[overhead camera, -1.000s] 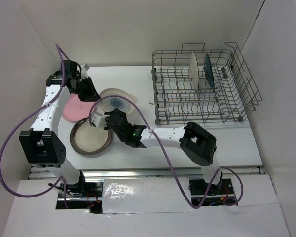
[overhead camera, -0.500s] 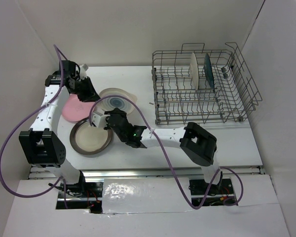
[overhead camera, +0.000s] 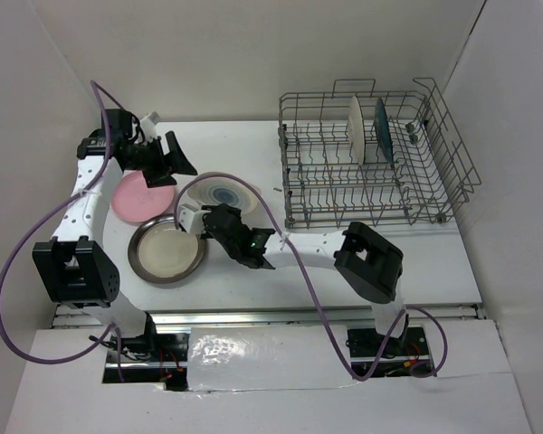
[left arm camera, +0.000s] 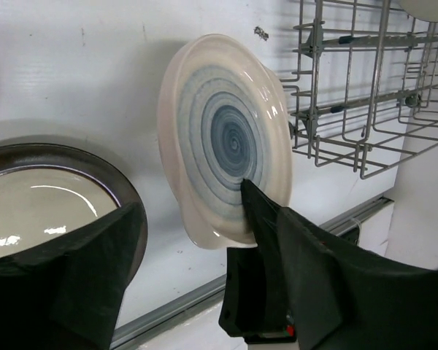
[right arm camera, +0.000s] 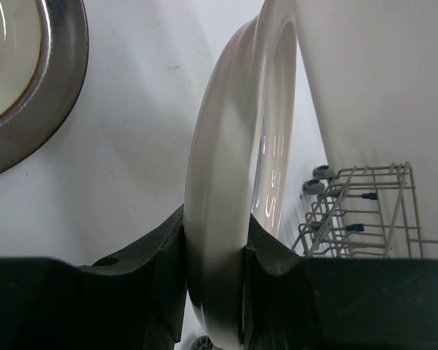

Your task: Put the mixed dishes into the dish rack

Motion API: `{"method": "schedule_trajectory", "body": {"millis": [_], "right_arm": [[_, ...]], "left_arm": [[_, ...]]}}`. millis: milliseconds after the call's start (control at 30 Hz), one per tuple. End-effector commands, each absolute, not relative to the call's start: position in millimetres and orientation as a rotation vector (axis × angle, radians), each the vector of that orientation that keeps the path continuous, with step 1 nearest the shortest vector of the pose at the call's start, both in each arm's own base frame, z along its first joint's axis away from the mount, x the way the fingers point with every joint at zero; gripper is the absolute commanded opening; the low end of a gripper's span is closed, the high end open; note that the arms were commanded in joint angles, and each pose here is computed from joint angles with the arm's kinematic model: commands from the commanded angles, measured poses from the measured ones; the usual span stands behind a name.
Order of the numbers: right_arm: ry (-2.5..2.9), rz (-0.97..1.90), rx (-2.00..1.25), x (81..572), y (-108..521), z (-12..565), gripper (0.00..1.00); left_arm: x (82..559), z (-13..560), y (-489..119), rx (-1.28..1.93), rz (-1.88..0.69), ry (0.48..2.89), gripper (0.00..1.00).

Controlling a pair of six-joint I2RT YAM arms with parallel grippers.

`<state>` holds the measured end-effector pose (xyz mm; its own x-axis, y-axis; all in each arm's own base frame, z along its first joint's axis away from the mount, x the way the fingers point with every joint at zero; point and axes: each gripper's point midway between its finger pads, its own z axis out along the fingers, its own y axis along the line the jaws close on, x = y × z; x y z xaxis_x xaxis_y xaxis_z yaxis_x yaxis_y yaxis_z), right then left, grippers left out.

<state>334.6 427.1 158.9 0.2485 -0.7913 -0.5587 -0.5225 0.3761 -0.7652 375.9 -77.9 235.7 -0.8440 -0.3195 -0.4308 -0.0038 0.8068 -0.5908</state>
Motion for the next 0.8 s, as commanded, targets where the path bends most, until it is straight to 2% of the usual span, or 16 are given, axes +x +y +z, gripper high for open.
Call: {"method": "schedule_trajectory", "body": {"millis": [0, 233, 500, 767], "right_arm": [[1.317, -0.177, -1.045, 336, 426, 257, 0.00], [1.318, -0.104, -1.025, 327, 425, 276, 0.00], [1.338, 0.062, -1.030, 312, 431, 299, 0.00], [1.348, 0.208, -1.049, 296, 439, 318, 0.00]], "left_arm": [[375, 266, -83, -0.149, -0.855, 2.367, 0.88], [376, 273, -70, -0.219, -0.819, 2.344, 0.95], [372, 290, -32, -0.404, -0.719, 2.249, 0.95], [361, 314, -14, -0.458, -0.701, 2.123, 0.95]]}}
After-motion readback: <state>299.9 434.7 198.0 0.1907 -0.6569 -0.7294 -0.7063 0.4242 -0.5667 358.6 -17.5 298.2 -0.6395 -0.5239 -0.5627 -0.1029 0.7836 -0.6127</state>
